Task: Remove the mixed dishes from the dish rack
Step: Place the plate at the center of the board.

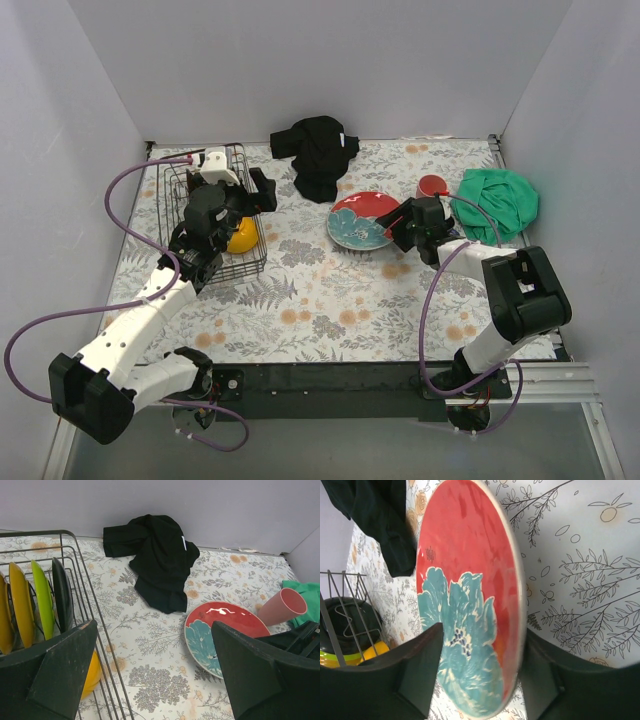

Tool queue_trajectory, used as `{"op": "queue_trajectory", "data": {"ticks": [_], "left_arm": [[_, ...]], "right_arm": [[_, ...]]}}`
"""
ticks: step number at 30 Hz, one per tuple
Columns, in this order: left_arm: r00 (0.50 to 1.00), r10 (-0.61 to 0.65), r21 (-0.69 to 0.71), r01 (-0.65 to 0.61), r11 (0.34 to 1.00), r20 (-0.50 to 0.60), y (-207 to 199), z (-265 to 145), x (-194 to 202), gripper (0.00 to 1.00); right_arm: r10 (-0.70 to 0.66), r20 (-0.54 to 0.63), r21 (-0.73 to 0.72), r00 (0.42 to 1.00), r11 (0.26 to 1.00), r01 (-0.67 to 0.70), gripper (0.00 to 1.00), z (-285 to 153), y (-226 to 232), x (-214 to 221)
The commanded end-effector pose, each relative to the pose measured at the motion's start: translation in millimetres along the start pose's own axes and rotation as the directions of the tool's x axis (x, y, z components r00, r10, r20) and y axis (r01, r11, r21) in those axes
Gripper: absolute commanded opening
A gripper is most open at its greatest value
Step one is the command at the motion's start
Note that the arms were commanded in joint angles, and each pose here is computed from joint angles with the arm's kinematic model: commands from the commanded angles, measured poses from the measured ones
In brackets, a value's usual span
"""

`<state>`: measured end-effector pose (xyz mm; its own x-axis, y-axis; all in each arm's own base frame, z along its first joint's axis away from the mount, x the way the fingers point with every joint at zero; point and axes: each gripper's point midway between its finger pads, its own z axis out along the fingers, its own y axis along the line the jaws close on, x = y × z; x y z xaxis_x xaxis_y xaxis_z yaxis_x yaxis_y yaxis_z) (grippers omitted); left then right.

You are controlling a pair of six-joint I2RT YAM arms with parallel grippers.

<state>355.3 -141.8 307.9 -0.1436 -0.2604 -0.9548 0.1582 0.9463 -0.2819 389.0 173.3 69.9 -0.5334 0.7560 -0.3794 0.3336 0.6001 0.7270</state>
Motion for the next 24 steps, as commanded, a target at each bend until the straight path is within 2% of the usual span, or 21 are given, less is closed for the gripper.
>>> {"op": "queue_trajectory", "data": {"ticks": [1,6,12,18,24], "left_arm": [[0.999,-0.002,-0.012,0.003,1.0,0.039,3.0,-4.2,-12.1,0.98],[0.999,0.001,-0.035,0.001,0.999,0.047,6.6,-3.2,-14.7,0.98],[0.999,0.014,-0.085,-0.011,0.996,0.038,15.4,-0.9,-12.6,0.98],[0.999,0.026,-0.168,-0.019,0.986,0.041,31.0,0.4,-13.4,0.98],[0.999,0.027,-0.255,-0.018,0.967,0.032,54.5,4.1,-13.1,0.98]], "right_arm": [[-0.031,0.033,-0.071,0.999,0.997,0.033,0.7,-1.9,24.9,-11.0],[-0.081,0.045,-0.003,0.996,0.997,0.081,0.83,-4.3,9.3,-12.4],[-0.135,0.035,0.065,0.99,0.989,0.133,0.93,-7.2,-7.1,-11.2],[-0.19,-0.008,0.107,0.982,0.976,0.19,0.98,-18.0,-20.2,-5.0],[-0.301,-0.042,0.036,0.953,0.952,0.303,0.98,-43.8,-2.4,1.5]]}}
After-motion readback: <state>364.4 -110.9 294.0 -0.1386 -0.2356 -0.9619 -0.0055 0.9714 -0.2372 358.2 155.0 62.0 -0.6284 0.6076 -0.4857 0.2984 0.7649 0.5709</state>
